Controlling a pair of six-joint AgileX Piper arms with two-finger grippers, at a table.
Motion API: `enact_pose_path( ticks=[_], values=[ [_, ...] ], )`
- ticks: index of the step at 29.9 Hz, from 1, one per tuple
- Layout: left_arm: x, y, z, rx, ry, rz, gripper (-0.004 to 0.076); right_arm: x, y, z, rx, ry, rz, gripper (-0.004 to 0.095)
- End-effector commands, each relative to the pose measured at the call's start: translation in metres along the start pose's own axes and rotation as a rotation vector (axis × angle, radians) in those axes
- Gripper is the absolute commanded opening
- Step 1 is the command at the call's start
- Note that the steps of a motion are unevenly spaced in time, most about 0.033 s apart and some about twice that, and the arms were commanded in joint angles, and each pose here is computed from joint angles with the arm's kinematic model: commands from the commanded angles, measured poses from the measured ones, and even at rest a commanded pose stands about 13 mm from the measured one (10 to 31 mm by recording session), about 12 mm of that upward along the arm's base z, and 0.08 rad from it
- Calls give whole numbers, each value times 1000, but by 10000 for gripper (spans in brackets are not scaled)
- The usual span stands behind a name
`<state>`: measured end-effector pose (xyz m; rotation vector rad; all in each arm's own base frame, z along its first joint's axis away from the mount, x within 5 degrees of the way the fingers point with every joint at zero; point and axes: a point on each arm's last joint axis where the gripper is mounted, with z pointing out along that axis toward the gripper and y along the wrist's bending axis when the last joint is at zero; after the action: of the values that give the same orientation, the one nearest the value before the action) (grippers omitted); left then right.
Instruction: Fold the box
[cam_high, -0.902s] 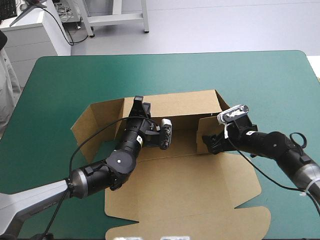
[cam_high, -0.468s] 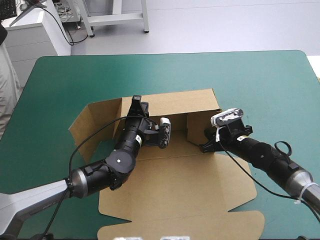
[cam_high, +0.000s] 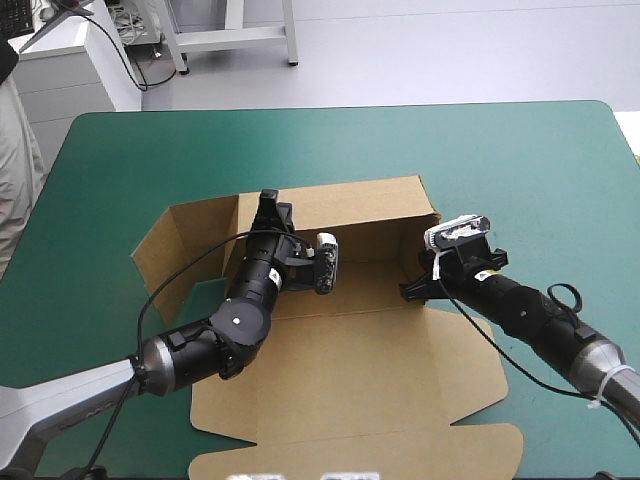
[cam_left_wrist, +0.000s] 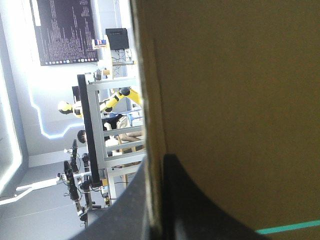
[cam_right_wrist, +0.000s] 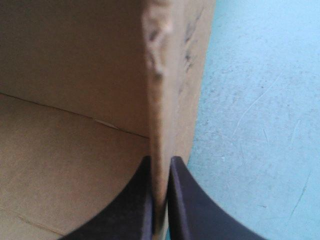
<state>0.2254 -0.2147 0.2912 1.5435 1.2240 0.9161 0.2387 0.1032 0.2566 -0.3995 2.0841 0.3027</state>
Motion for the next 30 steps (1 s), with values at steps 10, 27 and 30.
enact_pose_path(
  ticks=[10, 27, 30],
  values=[
    [-6, 15, -10, -55, -68, -1, 449, -21, -1, -10, 46, -120, -14, -15],
    [-43, 11, -51, -146, -72, 49, 465, -42, -33, 21, 225, -183, 21, -15],
    [-44, 11, -52, -145, -72, 49, 465, -46, -41, 29, 247, -181, 32, -15]
  ],
)
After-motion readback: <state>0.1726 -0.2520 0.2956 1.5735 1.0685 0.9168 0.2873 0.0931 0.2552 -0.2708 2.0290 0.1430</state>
